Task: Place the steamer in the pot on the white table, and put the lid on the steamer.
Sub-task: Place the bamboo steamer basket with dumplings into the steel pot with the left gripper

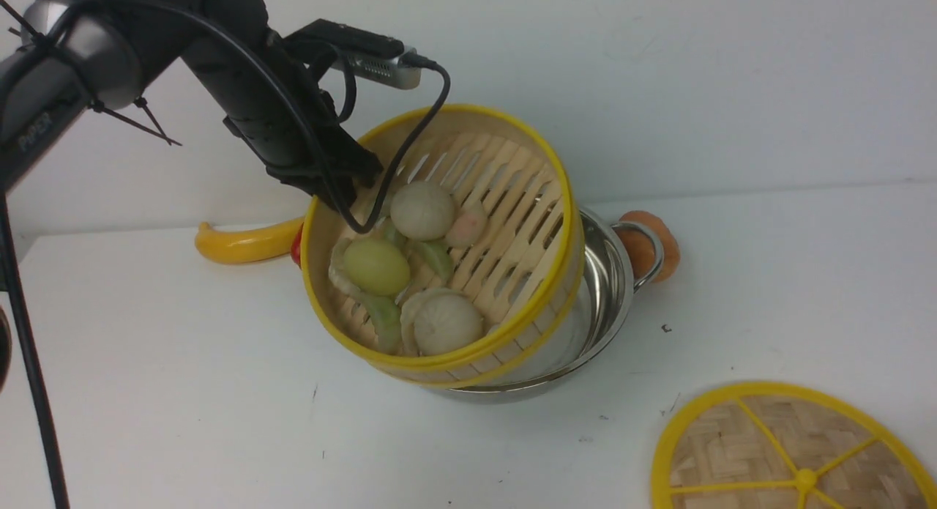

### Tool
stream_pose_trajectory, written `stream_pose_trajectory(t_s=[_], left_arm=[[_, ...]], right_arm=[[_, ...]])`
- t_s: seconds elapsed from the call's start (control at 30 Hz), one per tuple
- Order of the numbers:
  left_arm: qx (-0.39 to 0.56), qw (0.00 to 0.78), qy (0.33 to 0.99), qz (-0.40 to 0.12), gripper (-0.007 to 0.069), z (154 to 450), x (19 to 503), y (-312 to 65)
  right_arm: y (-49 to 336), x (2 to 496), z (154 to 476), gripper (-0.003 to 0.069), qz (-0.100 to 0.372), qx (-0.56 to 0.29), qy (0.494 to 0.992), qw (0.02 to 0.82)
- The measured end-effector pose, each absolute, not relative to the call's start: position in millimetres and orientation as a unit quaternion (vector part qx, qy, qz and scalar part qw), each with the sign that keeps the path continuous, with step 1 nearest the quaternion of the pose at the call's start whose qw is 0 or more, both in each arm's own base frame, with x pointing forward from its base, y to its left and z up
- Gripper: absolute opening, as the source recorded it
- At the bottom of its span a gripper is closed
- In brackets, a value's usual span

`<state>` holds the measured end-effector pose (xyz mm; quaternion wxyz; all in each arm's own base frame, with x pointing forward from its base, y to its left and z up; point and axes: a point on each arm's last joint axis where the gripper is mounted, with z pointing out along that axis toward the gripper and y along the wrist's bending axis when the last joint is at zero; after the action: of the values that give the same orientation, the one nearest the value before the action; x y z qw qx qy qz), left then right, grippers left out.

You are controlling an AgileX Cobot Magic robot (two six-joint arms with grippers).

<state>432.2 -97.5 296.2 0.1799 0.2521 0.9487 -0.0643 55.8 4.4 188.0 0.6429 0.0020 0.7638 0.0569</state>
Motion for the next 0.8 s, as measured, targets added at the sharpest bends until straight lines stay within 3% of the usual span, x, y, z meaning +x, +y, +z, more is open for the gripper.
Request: stream_pose_trajectory(t_s=[0.13,0.43,0.73,0.8], left_arm=[[0.254,0.161,0.951,-0.064,0.0030,290.2,422.9,-95.5],[0.259,0.192,0.944,-0.067,0.0030,330.0,383.3,-92.3],[0.270,0.146,0.949,-0.076,0.0030,317.0,339.0,-100.0],[0.280,0.159,0.944,-0.073,0.0030,329.1,321.4,-103.4]], right_arm=[[4.4,55.8,188.0,0.0249,0.057,0.002,0.764,0.643],[4.4,55.8,188.0,0.0249,0.057,0.002,0.764,0.643],[4.4,55.8,188.0,0.0249,0.057,0.002,0.764,0.643],[4.4,55.8,188.0,0.0249,0.057,0.002,0.764,0.643]])
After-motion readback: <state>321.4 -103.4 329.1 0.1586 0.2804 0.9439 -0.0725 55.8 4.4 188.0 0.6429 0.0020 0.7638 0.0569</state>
